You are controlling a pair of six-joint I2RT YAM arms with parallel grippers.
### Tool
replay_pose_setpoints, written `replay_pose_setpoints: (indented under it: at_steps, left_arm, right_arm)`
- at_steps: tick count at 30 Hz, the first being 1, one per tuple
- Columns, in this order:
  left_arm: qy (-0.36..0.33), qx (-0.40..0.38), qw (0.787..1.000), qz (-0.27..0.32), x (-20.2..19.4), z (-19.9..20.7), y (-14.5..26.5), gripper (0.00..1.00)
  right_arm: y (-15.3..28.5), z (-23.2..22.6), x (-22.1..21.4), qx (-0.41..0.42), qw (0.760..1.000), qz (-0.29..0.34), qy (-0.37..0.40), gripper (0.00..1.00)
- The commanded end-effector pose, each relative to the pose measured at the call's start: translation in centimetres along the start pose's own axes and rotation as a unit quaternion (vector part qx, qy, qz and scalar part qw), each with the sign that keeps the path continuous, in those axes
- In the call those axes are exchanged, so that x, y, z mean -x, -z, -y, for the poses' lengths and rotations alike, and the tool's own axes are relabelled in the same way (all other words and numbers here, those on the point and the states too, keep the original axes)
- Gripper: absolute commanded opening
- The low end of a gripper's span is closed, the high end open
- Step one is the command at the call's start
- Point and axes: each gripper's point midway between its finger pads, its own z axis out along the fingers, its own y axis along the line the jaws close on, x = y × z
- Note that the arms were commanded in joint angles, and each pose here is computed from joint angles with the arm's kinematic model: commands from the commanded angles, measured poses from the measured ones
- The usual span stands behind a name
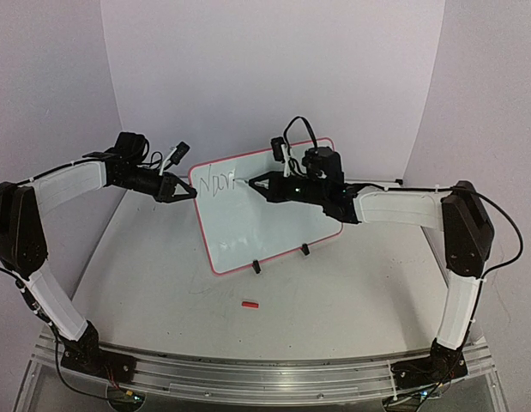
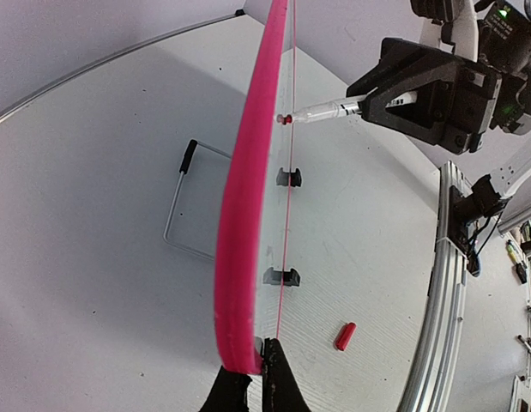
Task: Write a sentence on the whiteboard
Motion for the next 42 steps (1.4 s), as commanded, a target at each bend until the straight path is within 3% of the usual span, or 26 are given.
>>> replay_pose_setpoints:
  at_steps: [1, 24, 42]
  left_arm:
    - [-0.041, 0.015, 0.999, -0.013, -0.3, 0.3, -0.2, 0.00]
    - [-0.040, 0.014, 0.999, -0.014, -0.4, 0.3, -0.3, 0.00]
    - [-0.041, 0.014, 0.999, -0.015, -0.4, 0.4, -0.3, 0.00]
  right_arm:
    - [0.3, 0.5, 3.4, -0.018, 0.998, 0.052, 0.008, 0.00]
    - [1.2, 2.9, -1.5, -0.048, 0.998, 0.014, -0.022, 0.00]
    - [1.0, 1.7, 2.7, -0.032, 0.996, 0.076, -0.020, 0.00]
